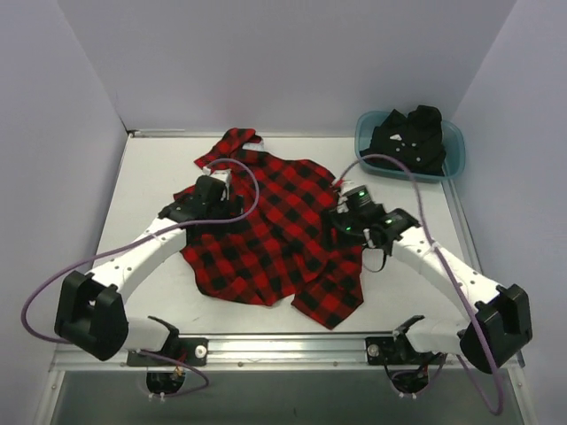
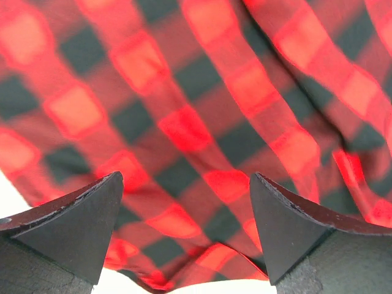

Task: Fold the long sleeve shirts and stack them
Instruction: Flatten the shirt out

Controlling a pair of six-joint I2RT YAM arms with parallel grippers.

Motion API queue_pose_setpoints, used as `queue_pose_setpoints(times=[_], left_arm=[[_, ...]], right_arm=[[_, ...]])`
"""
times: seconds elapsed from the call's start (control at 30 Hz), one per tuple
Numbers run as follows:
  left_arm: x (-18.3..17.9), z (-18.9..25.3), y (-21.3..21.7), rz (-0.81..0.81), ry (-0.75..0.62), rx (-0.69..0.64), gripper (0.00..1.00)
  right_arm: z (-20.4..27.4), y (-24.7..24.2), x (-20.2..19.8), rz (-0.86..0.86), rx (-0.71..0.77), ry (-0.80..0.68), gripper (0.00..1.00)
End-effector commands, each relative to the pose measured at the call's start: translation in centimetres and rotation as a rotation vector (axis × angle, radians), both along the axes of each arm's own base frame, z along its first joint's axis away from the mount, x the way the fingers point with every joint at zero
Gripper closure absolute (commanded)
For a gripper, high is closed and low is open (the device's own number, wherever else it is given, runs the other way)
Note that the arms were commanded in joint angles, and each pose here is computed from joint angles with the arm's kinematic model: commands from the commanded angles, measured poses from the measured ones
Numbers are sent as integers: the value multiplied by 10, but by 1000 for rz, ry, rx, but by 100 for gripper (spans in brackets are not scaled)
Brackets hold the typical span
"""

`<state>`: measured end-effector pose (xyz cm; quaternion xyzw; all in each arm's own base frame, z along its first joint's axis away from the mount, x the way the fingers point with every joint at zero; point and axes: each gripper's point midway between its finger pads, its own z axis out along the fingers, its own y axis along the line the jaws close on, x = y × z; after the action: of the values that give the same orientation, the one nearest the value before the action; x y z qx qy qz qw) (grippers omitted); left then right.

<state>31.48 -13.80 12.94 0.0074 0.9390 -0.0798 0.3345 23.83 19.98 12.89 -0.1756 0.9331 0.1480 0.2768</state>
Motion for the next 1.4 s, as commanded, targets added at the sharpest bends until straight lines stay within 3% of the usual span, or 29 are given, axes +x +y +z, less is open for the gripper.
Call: queue_pose_setpoints(times=[0.0,0.1,0.3,0.43,0.6,0.73,0.97,1.17,1.37], left_arm=[[-25,-30,-30,-19,79,-30,6],[-36,-59,-39,-19,145,-43,6],[-61,-110,-22,60,264,-24,8],[-84,-126,6,181,359,-86,8],[-104,-128,72,511,375,-277,8],[-88,-84,100,607,213,-308,9],[-40,-33,97,486,86,-268,8],[-14,-57,92,471,159,-212,7],[-9,-94,90,512,253,-212,7]], right_arm=[[-23,-75,-2,-412,42,134,35],[-34,-99,-11,-526,96,169,34],[-65,-111,-23,-593,99,250,36],[-64,-111,-15,-600,109,210,37],[-43,-97,12,-507,19,100,36],[-37,-83,45,-481,2,64,37],[-54,-74,102,-459,-88,73,38],[-81,-76,128,-474,-164,96,45],[-115,-90,122,-492,-254,155,51]])
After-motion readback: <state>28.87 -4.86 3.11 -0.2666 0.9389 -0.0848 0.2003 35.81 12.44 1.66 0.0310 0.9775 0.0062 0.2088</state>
